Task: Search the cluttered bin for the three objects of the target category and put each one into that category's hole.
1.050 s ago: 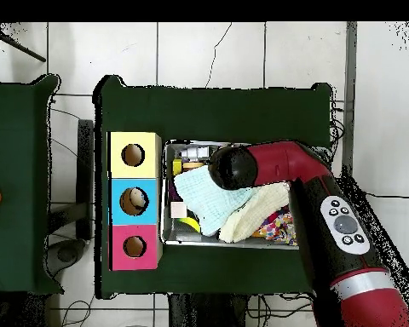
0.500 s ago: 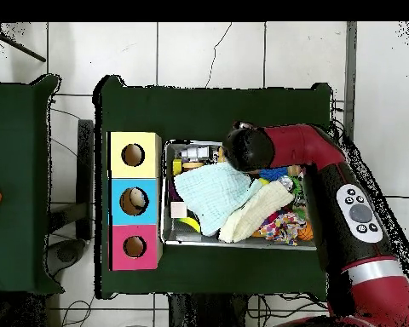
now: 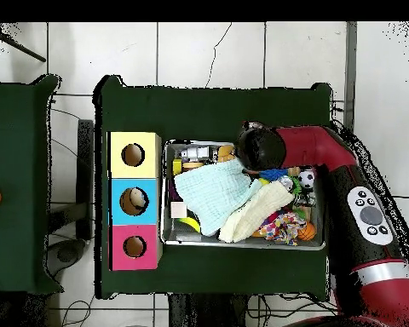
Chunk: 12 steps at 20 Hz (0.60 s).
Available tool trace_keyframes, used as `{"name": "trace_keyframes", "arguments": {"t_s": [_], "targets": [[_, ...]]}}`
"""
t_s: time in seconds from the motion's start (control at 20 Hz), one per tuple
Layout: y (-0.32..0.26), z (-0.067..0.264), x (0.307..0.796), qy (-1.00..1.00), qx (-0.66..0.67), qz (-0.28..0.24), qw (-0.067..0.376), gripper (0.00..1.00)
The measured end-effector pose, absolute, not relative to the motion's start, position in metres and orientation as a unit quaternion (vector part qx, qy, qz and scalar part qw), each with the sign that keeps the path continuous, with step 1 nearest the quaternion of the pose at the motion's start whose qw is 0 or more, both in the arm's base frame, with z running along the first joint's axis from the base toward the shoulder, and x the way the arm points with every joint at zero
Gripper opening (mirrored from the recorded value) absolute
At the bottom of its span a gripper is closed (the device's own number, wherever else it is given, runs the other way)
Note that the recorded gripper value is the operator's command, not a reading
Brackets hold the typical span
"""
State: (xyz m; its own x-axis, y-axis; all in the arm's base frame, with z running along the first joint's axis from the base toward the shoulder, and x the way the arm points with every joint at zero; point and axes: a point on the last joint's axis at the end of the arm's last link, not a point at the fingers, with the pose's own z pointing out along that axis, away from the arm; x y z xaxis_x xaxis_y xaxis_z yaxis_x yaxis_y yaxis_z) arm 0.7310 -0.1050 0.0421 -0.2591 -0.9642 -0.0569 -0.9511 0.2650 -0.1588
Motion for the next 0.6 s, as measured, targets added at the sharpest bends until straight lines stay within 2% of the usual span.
{"name": "trace_keyframes", "arguments": {"t_s": [0.6], "targets": [[-0.106,0.043,0.702,0.764,-0.641,-0.064,0.042,1.0]]}}
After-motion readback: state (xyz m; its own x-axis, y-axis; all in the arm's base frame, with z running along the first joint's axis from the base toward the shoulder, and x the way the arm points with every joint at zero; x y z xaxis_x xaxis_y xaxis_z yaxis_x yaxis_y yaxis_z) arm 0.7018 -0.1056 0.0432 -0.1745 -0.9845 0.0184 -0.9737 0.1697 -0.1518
